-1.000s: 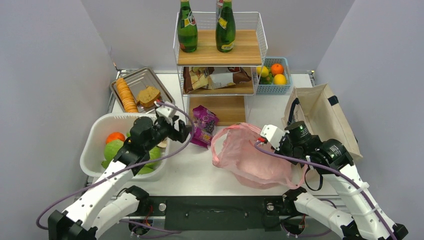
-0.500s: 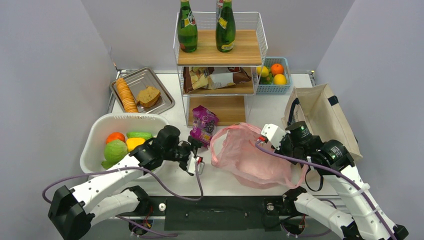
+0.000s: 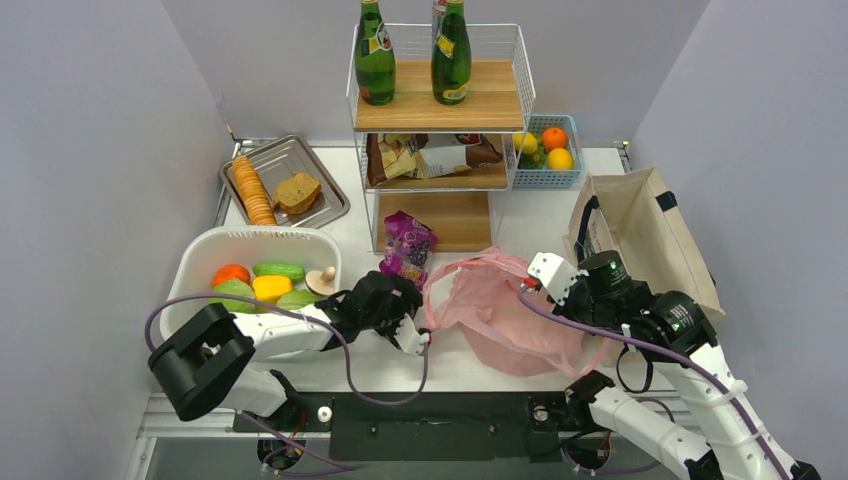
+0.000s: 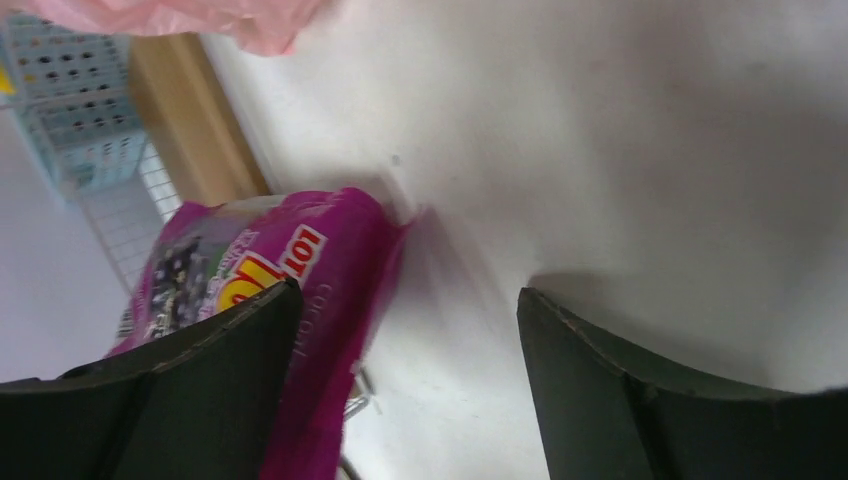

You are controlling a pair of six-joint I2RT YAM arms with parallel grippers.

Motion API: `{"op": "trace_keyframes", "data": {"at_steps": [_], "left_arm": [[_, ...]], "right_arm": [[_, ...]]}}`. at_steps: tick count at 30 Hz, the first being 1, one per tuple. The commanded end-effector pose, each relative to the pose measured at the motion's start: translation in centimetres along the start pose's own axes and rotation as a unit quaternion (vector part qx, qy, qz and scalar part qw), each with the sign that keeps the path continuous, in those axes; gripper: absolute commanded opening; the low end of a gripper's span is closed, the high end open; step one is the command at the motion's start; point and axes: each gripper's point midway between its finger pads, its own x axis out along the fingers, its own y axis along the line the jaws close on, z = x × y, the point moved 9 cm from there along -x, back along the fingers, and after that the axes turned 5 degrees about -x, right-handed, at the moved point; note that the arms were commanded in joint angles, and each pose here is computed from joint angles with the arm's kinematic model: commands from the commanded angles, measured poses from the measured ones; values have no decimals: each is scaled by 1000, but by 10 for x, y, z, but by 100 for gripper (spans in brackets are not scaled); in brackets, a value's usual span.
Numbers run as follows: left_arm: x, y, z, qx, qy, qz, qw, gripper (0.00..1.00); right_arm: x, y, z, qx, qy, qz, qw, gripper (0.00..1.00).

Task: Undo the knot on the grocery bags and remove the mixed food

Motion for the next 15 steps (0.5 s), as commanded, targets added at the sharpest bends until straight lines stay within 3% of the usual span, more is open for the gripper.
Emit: {"op": "trace_keyframes", "data": {"at_steps": [1,3,4,6,8,15], "left_arm": [[3,32,-7,36,54,144,987,72],[2,33,-7,31,49,169,984,47],[0,39,-5,33,39,197,979,27],[-2,41,-3,35,26,228,973,7],[-3,45,-1,32,15,249,968,0],[-8,81,9,-16,-35,322,946,0]], "right_arm": [[1,-4,2,13,-6,-22,1000,0],[1,-4,1,13,-6,-24,1000,0],[1,-4,1,13,-7,-23,1000,0],[2,-3,0,13,-6,-24,1000,0],[2,-2,-1,13,-7,-24,1000,0],[3,-1,-1,14,-10,-19,1000,0]]}}
